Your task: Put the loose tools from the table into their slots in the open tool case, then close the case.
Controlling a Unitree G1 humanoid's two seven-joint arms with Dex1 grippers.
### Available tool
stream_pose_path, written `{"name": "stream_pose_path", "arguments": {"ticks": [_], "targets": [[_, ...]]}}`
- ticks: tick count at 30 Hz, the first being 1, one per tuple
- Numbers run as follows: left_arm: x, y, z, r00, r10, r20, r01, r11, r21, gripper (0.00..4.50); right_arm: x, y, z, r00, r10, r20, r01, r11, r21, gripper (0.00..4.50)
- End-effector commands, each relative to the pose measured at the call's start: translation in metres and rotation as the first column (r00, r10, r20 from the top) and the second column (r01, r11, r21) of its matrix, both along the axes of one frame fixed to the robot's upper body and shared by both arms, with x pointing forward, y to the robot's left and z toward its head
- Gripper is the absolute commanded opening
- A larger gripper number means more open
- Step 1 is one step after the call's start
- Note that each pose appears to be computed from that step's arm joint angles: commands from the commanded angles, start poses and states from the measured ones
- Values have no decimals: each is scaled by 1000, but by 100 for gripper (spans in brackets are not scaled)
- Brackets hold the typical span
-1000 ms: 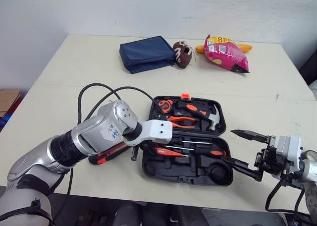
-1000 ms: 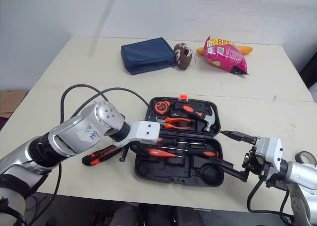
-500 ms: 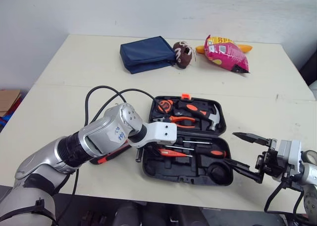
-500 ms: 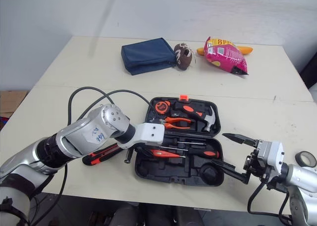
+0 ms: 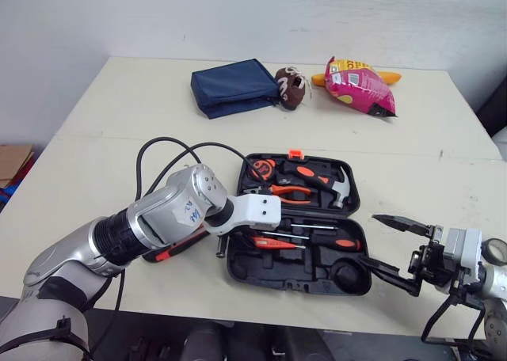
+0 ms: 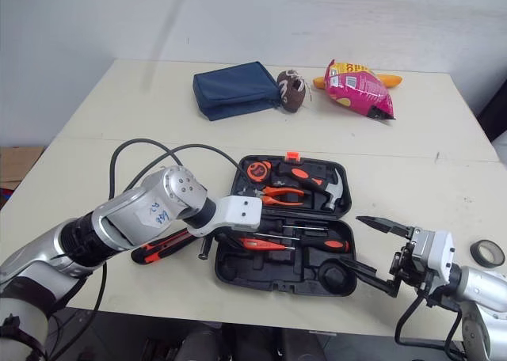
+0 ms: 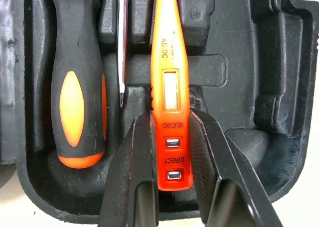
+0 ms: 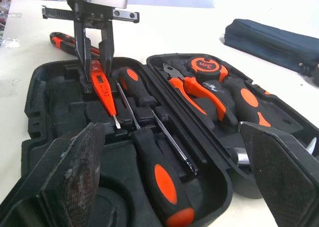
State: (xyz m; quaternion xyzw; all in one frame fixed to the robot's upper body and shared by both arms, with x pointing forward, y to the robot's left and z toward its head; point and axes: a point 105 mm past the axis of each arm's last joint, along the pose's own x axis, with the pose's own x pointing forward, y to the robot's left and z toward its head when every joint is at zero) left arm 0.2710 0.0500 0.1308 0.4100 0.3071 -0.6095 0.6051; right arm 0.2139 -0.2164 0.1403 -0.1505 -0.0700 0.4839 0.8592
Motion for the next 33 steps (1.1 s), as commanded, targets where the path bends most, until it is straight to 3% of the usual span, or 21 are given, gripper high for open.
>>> {"name": "stream_pose_path", "arguments": {"ticks": [1,2,4,5,8,13,17,21,25,28,29,33], "targets": [[2,11,-9,1000,9,14,-10,999,47,26,-3,3,11,999,9,38,-10,1000,9,450],[1,12,-8,1000,-6,21,5,999,52,26,-2,3,12,999,10,38,-10,1000,8,450],[0,12,-7,999,-20,28,18,999,44,131,-2,4,13,999,12,37,-12,1000,8,450],[0,10,-6,999,-21,31,20,999,30,155,-1,5,13,999,13,37,-13,1000,8,450],[-3,3,0,999,-31,30,31,999,-10,289,0,8,14,999,22,29,-23,1000,10,450],[-21,0,22,996,-83,-29,82,995,-49,289,2,9,15,999,40,11,-40,999,6,450],[-23,8,38,997,-69,-19,67,995,-77,289,3,10,14,999,48,2,-48,999,4,450],[-17,9,48,998,-62,-10,59,976,-211,289,5,11,14,999,47,1,-47,999,7,450],[-4,12,46,999,-28,46,42,938,-344,164,7,11,14,999,42,3,-42,999,9,450],[-6,4,44,993,-82,89,118,831,-543,29,9,11,15,999,31,10,-31,999,9,450],[-6,2,43,991,-92,101,134,799,-586,4,9,11,15,1000,29,11,-29,1000,9,450],[-15,-1,15,975,-158,155,220,786,-578,4,11,14,19,999,24,21,-25,1000,11,450]]}}
